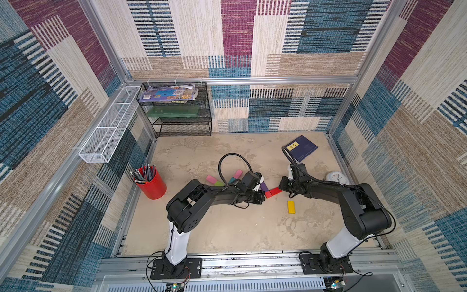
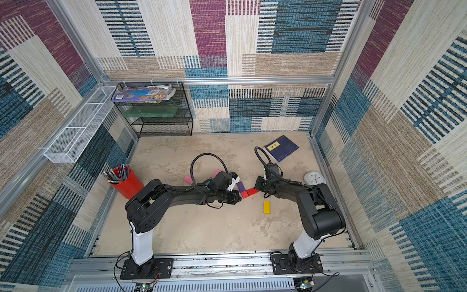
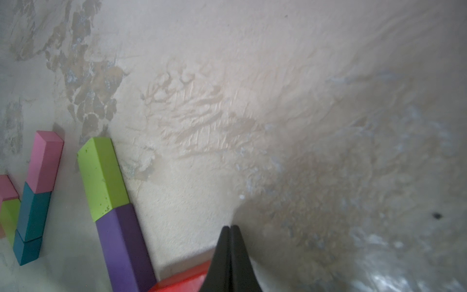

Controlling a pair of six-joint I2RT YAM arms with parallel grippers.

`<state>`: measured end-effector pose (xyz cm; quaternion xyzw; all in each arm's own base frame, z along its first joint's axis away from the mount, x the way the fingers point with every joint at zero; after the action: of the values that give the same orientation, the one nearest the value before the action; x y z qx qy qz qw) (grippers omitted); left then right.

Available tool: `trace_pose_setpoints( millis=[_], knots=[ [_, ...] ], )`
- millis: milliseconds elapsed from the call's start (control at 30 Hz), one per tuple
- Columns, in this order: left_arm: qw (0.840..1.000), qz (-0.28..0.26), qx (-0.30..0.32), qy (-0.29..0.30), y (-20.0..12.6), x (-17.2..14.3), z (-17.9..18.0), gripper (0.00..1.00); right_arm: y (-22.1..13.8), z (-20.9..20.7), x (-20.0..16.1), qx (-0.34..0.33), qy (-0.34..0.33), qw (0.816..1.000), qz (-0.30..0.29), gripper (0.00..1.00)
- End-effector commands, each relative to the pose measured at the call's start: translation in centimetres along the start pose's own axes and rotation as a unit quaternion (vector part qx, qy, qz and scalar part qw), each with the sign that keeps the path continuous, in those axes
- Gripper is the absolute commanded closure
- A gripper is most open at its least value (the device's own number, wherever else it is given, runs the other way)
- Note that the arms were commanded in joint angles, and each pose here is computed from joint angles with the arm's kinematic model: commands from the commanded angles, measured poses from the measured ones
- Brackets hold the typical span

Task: Assemble the letter v with building blocks
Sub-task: Adjust the building block at the center of the board.

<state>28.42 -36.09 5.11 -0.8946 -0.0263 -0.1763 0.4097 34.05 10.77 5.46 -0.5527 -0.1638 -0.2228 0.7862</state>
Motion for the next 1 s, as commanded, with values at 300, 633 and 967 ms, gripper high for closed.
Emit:
trace_pose_setpoints(
  millis=[300, 633, 967],
  knots=[
    [0.997, 0.038, 0.06, -0.008, 0.2, -2.1, 2.6, 1.0, -0.1, 0.3, -2.0, 0.011, 0.014, 0.999, 0.028, 0.94],
    [0.997, 0.037, 0.06, -0.007, 0.2, -2.0, 2.6, 1.0, -0.6, -0.3, -1.8, -0.015, 0.015, 0.999, 0.027, 0.93],
    [0.997, 0.032, 0.07, -0.008, 0.2, -1.5, 2.8, 1.0, -4.6, -0.2, -1.1, -0.024, 0.016, 1.0, -0.007, 0.91]
  ],
)
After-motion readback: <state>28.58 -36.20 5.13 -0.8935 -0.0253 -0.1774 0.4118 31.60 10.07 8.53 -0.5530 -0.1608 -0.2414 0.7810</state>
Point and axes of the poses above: each gripper's point midway between its finger pads, its own y axis out along the fingers, its own z axis along the line the jaws close on, x = y × z, the point moved 4 cm from there along -y, back along the fingers, and after that the axes turned 9 degrees about -y, right-handed, at the moved point
